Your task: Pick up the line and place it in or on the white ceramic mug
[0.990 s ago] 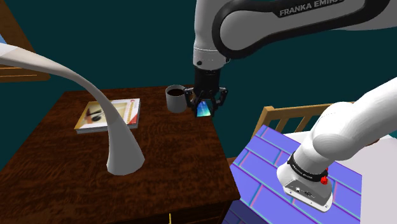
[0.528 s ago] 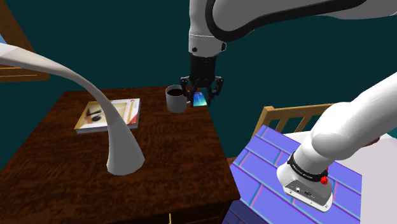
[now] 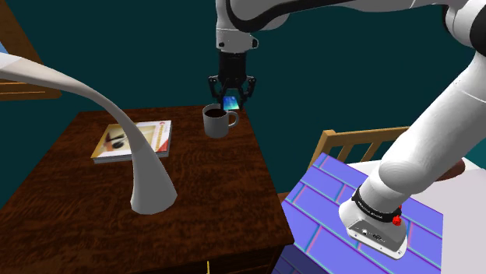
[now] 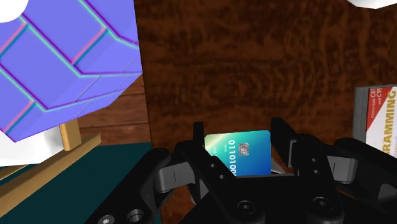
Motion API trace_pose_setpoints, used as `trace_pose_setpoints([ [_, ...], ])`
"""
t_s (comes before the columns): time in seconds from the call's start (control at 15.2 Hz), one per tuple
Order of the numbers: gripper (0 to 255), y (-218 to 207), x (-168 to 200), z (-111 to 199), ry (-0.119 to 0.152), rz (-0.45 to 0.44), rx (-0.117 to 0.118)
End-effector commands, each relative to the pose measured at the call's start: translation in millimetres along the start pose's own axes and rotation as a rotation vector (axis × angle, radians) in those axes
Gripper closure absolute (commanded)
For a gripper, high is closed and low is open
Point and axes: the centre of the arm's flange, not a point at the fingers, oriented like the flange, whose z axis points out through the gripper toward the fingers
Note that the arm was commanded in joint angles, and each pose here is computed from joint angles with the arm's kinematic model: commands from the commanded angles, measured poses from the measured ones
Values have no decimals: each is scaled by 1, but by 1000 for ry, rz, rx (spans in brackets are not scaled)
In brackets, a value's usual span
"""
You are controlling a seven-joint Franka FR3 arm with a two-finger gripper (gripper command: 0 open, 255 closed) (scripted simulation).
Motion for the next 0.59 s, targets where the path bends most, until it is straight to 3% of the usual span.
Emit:
trace_pose_setpoints([
  [0.0,255,-6,26,-5,0,0,0],
  [0.26,255,-21,81,-16,0,0,0],
  [0.53,255,-20,84,4,0,0,0],
])
